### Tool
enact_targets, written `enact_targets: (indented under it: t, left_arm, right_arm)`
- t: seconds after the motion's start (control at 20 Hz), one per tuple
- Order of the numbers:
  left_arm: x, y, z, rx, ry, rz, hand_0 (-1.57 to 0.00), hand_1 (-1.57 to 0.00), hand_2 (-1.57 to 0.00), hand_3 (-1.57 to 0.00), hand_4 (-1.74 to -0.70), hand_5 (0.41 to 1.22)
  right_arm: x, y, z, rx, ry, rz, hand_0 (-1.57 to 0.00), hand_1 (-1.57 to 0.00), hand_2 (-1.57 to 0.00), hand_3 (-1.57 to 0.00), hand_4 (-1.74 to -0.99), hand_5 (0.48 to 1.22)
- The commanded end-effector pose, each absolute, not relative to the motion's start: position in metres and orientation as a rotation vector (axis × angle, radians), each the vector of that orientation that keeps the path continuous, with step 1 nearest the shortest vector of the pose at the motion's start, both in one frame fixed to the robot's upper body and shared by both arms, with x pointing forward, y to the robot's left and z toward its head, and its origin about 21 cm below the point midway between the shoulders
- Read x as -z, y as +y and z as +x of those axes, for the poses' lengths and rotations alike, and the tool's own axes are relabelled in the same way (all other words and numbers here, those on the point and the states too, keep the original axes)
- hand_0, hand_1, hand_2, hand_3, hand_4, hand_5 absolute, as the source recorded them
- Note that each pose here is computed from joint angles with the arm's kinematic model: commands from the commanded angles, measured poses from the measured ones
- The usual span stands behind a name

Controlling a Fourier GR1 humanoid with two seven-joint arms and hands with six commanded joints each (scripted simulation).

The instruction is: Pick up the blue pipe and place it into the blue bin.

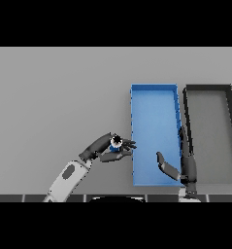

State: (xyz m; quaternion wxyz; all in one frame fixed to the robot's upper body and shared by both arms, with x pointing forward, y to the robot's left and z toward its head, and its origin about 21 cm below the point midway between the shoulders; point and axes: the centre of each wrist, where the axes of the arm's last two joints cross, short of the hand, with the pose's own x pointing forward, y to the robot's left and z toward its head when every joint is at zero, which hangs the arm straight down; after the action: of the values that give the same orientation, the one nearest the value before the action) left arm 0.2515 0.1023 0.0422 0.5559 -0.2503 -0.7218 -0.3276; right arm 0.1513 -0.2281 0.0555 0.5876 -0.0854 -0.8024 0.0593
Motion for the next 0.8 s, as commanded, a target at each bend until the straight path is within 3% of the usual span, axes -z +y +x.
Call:
enact_targets:
  t: [0.0,0.15,0.5,0.75]
  left_arm:
    - [-0.042,0.104,0.250,0.774,-1.707,-0.589,-1.57,-1.57,-1.57,-1.57,-1.47,1.221]
    - [-0.042,0.103,0.250,0.781,-1.696,-0.577,-1.57,-1.57,-1.57,-1.57,-1.47,1.221]
    - [-0.044,0.099,0.251,0.808,-1.704,-0.577,-1.57,-1.57,-1.57,-1.57,-1.47,1.221]
    - [-0.045,0.098,0.251,0.803,-1.700,-0.576,-1.57,-1.57,-1.57,-1.57,-1.47,1.221]
  right_arm:
    - [-0.063,-0.227,0.154,-0.188,-1.828,-0.174,0.00,-0.01,-0.02,0.00,-1.163,0.592]
    - [-0.077,-0.227,0.159,-0.345,-1.724,-0.079,0.00,0.00,-0.01,0.00,-1.177,0.567]
    - [-0.124,-0.194,0.174,-0.656,-1.750,0.060,0.00,0.00,0.00,0.00,-1.256,0.523]
    - [-0.135,-0.172,0.186,-0.748,-1.682,0.175,0.00,0.00,0.00,0.00,-1.227,0.528]
